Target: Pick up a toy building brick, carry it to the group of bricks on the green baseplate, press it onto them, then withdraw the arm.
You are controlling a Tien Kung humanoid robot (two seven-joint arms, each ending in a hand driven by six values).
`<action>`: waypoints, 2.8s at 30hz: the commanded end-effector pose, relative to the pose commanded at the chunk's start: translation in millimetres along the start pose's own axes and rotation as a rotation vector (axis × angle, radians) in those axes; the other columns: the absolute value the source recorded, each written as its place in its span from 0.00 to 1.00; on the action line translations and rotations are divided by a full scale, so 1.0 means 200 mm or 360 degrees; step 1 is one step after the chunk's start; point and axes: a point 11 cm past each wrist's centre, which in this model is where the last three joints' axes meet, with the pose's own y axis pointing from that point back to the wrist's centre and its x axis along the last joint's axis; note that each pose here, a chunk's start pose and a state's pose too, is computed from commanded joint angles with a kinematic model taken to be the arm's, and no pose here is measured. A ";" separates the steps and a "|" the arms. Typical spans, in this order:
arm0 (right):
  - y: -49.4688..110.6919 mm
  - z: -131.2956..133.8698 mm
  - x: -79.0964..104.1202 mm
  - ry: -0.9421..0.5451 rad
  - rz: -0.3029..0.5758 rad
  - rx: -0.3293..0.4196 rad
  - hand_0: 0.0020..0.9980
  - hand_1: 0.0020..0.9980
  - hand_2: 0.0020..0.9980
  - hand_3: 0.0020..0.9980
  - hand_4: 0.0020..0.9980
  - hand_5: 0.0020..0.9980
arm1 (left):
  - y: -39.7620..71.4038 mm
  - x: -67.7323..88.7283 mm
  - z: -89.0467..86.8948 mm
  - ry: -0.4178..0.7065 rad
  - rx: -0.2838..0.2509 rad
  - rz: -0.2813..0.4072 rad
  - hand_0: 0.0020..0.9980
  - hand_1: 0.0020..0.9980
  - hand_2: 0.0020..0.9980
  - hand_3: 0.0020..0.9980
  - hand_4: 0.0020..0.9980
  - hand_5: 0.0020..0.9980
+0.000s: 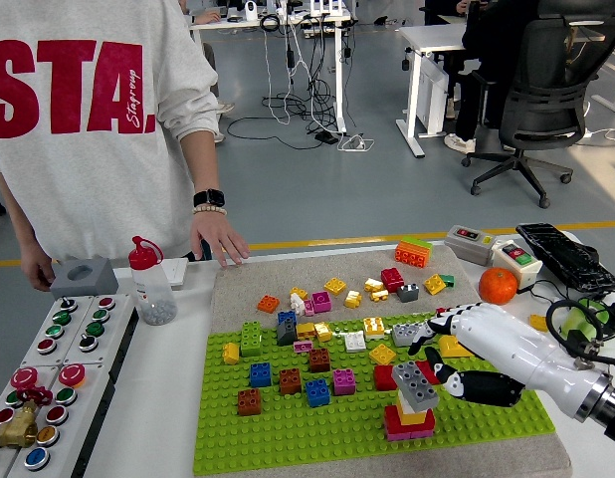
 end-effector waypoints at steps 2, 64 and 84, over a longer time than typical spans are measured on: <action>0.00 -0.01 -0.01 -0.0003 -0.0010 0.0009 0.62 0.64 0.62 0.57 0.18 0.34 | 0.00 0.00 0.01 0.0002 -0.0004 -0.0001 0.67 0.62 0.58 0.46 0.24 1.00; -0.02 0.03 -0.19 -0.0110 -0.0100 -0.0037 0.60 0.63 0.62 0.57 0.19 0.28 | 0.00 -0.01 -0.01 -0.0021 0.0006 -0.0004 0.67 0.62 0.58 0.46 0.24 1.00; -0.02 0.07 -0.20 -0.0120 -0.0109 -0.0072 0.60 0.63 0.62 0.57 0.20 0.28 | 0.00 -0.01 0.00 -0.0019 -0.0003 -0.0007 0.67 0.62 0.58 0.46 0.24 1.00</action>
